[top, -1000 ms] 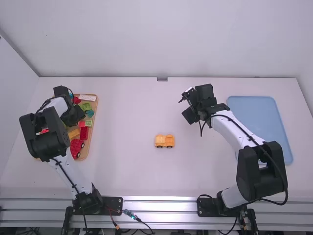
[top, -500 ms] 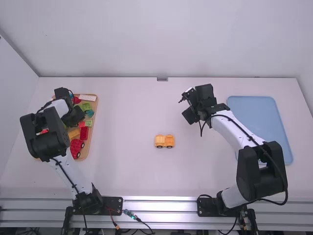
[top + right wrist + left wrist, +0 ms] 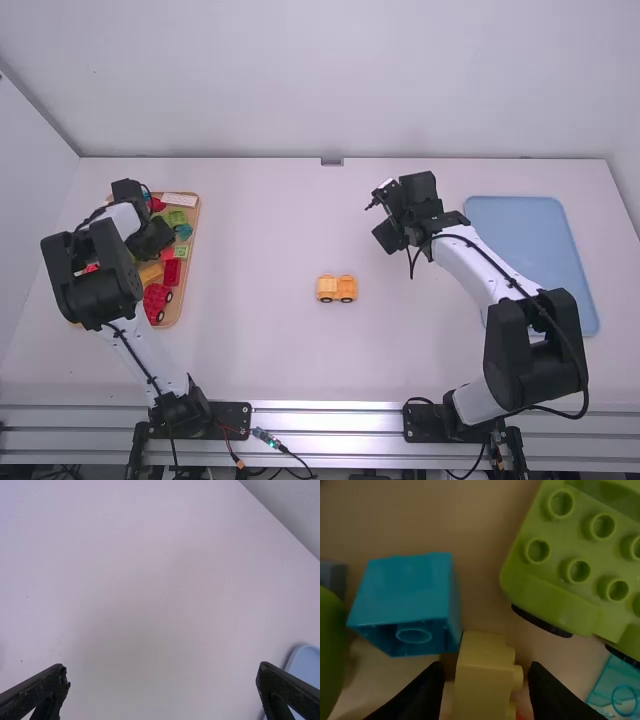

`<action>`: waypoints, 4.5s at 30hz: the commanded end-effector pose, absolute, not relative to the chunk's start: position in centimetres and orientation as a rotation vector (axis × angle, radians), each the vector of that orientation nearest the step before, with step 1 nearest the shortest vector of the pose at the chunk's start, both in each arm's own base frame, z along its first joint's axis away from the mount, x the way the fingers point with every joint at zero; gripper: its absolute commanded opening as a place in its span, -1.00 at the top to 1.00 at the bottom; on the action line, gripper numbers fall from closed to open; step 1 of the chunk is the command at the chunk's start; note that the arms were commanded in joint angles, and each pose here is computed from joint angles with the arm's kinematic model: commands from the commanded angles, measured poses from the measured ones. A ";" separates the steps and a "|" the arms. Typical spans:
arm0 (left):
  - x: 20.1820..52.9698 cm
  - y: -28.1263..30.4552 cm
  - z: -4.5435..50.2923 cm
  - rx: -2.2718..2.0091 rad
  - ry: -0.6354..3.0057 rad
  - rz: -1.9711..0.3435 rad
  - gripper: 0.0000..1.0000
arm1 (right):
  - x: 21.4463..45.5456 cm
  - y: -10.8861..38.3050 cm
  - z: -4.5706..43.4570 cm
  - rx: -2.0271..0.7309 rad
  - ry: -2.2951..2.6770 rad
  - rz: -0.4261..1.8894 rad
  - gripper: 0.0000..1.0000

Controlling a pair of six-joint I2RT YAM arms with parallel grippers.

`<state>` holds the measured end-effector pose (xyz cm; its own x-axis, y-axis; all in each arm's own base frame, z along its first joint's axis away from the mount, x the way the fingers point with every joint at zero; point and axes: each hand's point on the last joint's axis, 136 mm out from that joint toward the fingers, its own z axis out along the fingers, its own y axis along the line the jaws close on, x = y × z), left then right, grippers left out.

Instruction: Assemble lego blocks to make yellow taxi

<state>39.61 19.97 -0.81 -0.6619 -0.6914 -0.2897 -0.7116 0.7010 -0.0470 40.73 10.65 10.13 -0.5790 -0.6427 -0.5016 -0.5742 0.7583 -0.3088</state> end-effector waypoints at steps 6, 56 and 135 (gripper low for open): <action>39.4 18.8 -1.7 -1.105 2.659 0.044 0.22 | 41.2 10.7 10.9 -0.896 2.333 -0.153 -0.99; 41.4 0.8 13.2 0.401 2.290 0.029 0.96 | 40.7 18.5 15.1 -0.660 2.251 0.574 -0.99; 35.1 -21.0 17.5 1.207 1.589 -0.112 0.97 | 33.4 28.5 17.1 -0.968 2.091 1.309 -0.31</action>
